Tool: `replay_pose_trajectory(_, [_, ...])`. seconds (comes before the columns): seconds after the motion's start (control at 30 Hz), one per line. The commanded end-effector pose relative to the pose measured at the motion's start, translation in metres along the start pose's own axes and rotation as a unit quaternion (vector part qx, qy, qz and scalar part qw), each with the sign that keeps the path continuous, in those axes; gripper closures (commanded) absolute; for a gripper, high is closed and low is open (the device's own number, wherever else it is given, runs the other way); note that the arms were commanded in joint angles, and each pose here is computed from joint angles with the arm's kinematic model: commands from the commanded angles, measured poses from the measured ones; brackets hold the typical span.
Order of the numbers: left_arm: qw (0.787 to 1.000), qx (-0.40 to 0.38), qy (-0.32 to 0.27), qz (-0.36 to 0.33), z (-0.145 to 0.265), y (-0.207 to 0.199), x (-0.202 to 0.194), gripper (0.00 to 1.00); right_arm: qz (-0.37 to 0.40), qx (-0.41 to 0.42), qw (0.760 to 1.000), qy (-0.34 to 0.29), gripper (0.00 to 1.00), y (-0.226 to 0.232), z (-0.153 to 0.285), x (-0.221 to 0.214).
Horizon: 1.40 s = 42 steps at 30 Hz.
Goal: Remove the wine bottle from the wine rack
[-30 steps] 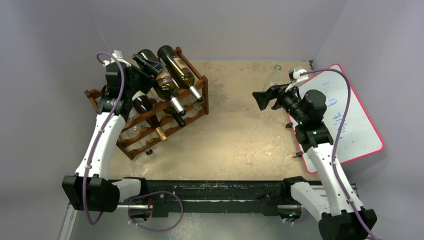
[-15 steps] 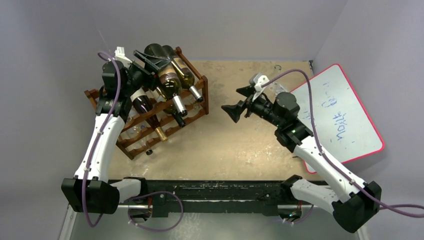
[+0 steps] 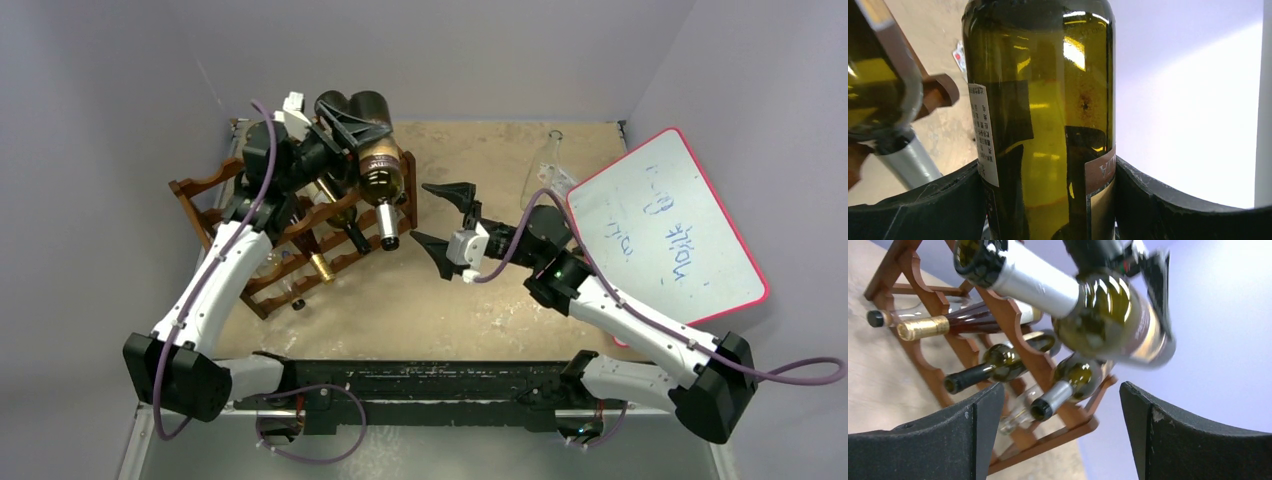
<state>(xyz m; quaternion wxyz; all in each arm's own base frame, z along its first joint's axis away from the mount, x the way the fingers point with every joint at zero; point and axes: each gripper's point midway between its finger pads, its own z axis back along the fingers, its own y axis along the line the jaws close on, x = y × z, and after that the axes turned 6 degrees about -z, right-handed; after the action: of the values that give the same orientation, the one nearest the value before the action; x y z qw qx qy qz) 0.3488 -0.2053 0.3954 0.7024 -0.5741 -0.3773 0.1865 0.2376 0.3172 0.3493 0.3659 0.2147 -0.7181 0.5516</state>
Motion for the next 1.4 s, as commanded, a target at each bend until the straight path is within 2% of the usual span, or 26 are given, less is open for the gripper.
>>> replay_pose_trajectory(0.0, [0.995,-0.099,-0.002,-0.007,0.001,-0.06,-0.004,1.0,0.191,-0.009,0.977,-0.099,0.14,-0.019,0.001,0.06])
replay_pose_trajectory(0.1, [0.994,-0.109,-0.002,0.004,-0.002,-0.064,-0.006,1.0,0.233,0.009,0.965,-0.12,0.19,-0.011,0.001,0.07])
replay_pose_trajectory(0.37, [0.994,-0.109,0.017,0.019,-0.021,-0.064,-0.027,1.0,0.262,0.024,0.958,-0.113,0.18,-0.013,-0.005,0.076])
replay_pose_trajectory(0.57, [0.993,-0.109,0.035,0.026,-0.037,-0.065,-0.051,1.0,0.271,0.023,0.956,-0.114,0.23,-0.015,-0.005,0.082])
replay_pose_trajectory(0.77, [0.993,-0.11,0.04,0.025,-0.042,-0.067,-0.057,1.0,0.259,0.033,0.959,-0.106,0.39,-0.007,-0.005,0.073])
replay_pose_trajectory(0.9, [0.993,-0.105,0.043,0.025,-0.045,-0.066,-0.062,1.0,0.257,0.029,0.96,-0.108,0.4,-0.006,-0.006,0.073])
replay_pose_trajectory(1.03, [0.994,-0.097,0.044,0.025,-0.047,-0.064,-0.066,1.0,0.252,0.029,0.962,-0.105,0.48,-0.006,-0.007,0.071])
replay_pose_trajectory(1.2, [0.995,-0.085,0.032,0.03,-0.049,-0.058,-0.063,1.0,0.248,0.027,0.963,-0.105,0.51,-0.004,-0.006,0.072])
replay_pose_trajectory(1.33, [0.996,-0.08,0.029,0.034,-0.051,-0.054,-0.062,1.0,0.249,0.028,0.962,-0.106,0.63,-0.003,-0.006,0.074])
replay_pose_trajectory(1.37, [0.996,-0.081,0.028,0.034,-0.051,-0.054,-0.062,0.93,0.249,0.028,0.962,-0.105,0.67,-0.003,-0.006,0.074])
